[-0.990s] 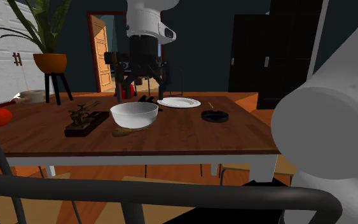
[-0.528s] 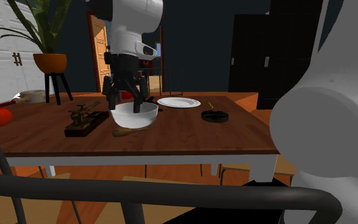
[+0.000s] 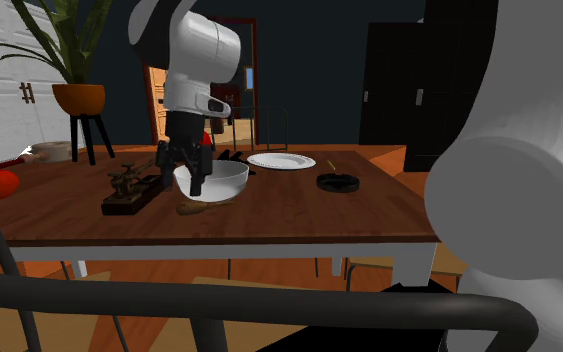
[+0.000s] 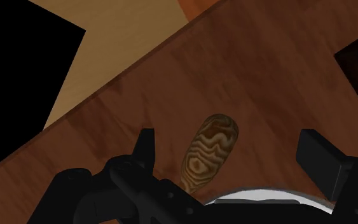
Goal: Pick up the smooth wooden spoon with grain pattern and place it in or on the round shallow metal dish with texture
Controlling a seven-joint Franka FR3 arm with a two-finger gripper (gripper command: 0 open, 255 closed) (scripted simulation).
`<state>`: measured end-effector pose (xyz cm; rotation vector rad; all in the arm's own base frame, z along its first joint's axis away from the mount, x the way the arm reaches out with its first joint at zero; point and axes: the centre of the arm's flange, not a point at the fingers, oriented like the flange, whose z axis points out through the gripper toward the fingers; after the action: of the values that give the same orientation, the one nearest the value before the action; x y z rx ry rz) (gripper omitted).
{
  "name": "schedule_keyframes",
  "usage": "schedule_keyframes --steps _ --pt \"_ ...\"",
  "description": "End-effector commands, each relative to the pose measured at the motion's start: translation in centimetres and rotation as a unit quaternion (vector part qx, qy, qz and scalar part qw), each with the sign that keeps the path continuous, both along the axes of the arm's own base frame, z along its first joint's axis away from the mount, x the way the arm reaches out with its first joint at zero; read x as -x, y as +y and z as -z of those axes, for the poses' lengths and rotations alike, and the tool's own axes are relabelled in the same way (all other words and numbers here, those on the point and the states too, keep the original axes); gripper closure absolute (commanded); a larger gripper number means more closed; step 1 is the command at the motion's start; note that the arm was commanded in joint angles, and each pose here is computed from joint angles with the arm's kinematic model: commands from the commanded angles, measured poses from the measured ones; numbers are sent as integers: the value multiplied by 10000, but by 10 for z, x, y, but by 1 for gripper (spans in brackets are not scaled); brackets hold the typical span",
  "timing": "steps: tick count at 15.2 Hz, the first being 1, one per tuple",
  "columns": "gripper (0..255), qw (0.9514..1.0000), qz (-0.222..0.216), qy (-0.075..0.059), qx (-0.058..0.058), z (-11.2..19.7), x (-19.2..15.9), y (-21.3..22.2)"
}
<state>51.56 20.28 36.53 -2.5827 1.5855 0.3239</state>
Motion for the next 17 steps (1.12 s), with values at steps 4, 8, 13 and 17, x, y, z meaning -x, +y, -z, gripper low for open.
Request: schedule_keyframes --steps 4,8,13,17 --pt "0 10000 12 -1 -2 24 3 5" --pt "0 10000 12 -1 -2 24 3 5" --pt "255 10000 12 -1 -2 24 3 5" --pt "255 10000 12 -1 -2 24 3 5"
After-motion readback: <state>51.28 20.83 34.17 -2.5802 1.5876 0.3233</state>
